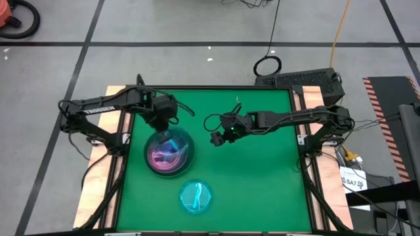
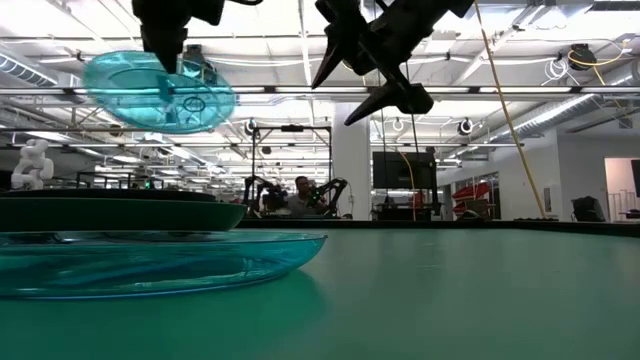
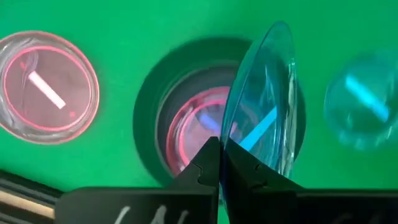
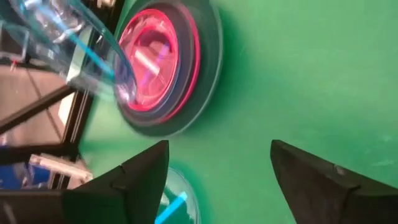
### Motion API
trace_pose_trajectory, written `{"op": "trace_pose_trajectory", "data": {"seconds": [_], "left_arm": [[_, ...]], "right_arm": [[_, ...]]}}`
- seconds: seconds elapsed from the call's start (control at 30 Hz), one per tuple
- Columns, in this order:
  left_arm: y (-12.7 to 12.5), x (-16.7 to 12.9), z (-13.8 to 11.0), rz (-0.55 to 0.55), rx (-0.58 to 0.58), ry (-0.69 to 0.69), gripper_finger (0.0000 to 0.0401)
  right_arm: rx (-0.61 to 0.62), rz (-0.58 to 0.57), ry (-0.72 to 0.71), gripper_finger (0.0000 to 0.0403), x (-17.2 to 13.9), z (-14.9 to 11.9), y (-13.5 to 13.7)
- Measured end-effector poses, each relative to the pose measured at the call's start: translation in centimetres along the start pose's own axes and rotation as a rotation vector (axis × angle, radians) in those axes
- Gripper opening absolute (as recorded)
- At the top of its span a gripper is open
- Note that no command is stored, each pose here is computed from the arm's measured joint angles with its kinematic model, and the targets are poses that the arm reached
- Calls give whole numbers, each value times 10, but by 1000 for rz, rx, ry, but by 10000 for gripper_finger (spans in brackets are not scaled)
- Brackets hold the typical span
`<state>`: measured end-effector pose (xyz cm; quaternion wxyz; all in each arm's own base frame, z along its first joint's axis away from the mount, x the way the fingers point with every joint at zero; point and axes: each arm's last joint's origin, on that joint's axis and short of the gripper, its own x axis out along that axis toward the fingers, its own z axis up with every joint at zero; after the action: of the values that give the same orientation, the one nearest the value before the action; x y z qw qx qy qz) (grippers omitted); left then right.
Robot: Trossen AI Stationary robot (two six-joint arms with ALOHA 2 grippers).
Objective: Stack plastic plates
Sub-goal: Stack the top transparent blue plate on top of the transparent pink plate
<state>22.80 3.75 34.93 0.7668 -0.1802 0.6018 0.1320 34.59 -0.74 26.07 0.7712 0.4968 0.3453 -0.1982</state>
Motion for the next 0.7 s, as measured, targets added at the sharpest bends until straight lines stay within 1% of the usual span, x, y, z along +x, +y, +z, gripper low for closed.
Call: {"op": "trace_pose_trajectory", "data": {"seconds": [0.13,0.2,0.27,0.37,0.47,0.57,0.7], "left_arm": [[6,1,-2,-27,198,38,6],[10,8,-3,-51,271,62,6],[13,19,-5,-86,321,100,6],[18,41,-13,-127,365,183,6],[22,62,-20,-130,384,233,9],[26,77,-23,-123,389,232,22],[30,86,-21,-97,365,200,41]], "right_arm": [[-31,9,17,278,0,-5,3],[-44,22,39,279,0,-8,4],[-54,30,57,279,0,-12,6],[-63,39,76,279,1,-17,8],[-67,43,83,279,1,-20,10],[-69,45,85,279,1,-22,11],[-49,44,85,279,1,-22,11]]}}
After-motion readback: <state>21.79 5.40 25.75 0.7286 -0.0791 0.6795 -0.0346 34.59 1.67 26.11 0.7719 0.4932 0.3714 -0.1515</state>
